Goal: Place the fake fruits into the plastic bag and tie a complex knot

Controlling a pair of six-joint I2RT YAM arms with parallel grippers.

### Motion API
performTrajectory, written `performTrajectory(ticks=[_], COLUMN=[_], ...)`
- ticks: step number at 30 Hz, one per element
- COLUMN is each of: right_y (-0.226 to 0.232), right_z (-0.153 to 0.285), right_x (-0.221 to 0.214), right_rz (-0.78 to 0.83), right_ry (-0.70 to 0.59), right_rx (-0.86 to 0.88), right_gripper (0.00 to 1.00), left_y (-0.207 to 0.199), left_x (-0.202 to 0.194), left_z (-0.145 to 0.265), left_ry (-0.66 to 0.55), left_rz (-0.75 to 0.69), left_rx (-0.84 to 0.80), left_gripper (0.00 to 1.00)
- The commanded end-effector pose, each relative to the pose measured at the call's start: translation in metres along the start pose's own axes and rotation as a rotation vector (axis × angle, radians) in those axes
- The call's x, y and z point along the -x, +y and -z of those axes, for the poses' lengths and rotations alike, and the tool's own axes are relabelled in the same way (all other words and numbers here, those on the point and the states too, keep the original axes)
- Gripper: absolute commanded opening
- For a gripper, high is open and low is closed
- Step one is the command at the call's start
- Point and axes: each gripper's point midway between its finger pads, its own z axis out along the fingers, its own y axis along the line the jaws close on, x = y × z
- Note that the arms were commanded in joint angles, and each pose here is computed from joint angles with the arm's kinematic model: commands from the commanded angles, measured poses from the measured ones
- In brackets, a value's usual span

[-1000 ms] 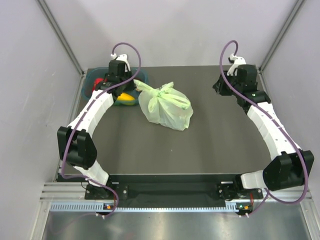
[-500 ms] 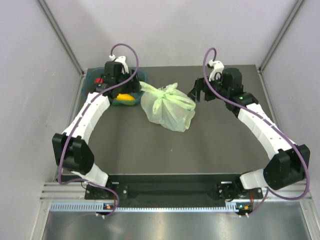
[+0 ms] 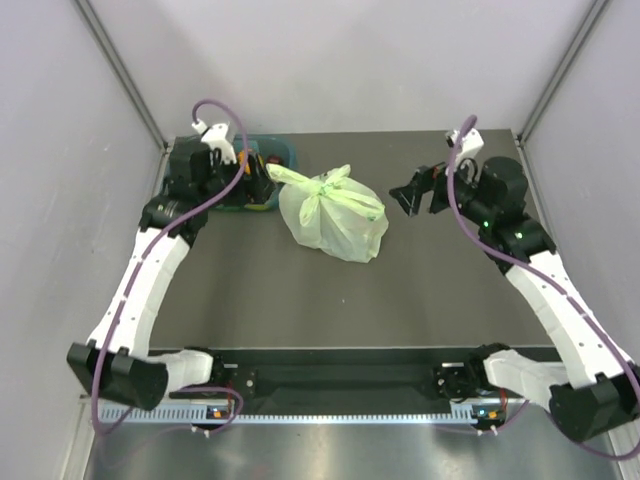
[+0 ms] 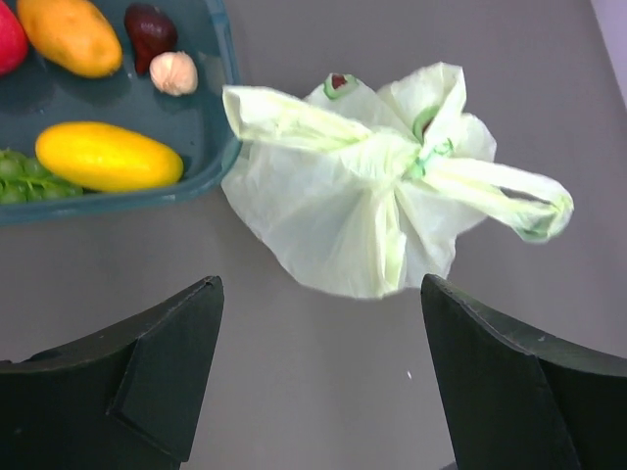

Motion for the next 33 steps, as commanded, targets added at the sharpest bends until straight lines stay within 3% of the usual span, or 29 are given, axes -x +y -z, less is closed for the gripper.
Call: performTrajectory(ticks=[1, 5, 16, 25, 33], right_y=[0.000, -0.001, -0.015, -0.026, -0.024], right_z=[0.029, 0.066, 0.152, 0.175, 0.178], right_x=[0.021, 0.022, -0.019, -0.051, -0.048], right_rz=[0.023, 0.032, 0.007, -0.020, -0.015], right_ry=[-0.131, -0.220, -0.384, -0.398, -0.403], right_rx=[-0.057, -0.125, -0.307, -0.376, -0.376], right_gripper=[1.00, 1.00, 1.00, 1.00, 1.00], left_y=[-0.013, -0.020, -0.005, 0.003, 0.002], left_x=[0.002, -0.005, -0.072, -0.089, -0.090], left_z=[0.033, 0.072, 0.121, 0.145, 0.151], left_ry=[-0.087, -0.217, -0.323, -0.401, -0.434], left_rz=[0.008, -0.002, 0.008, -0.003, -0.009], left_rx=[-0.058, -0.093, -0.081, -0.055, -0.066], left_gripper=[0.87, 0.90, 0.99, 0.99, 0.99])
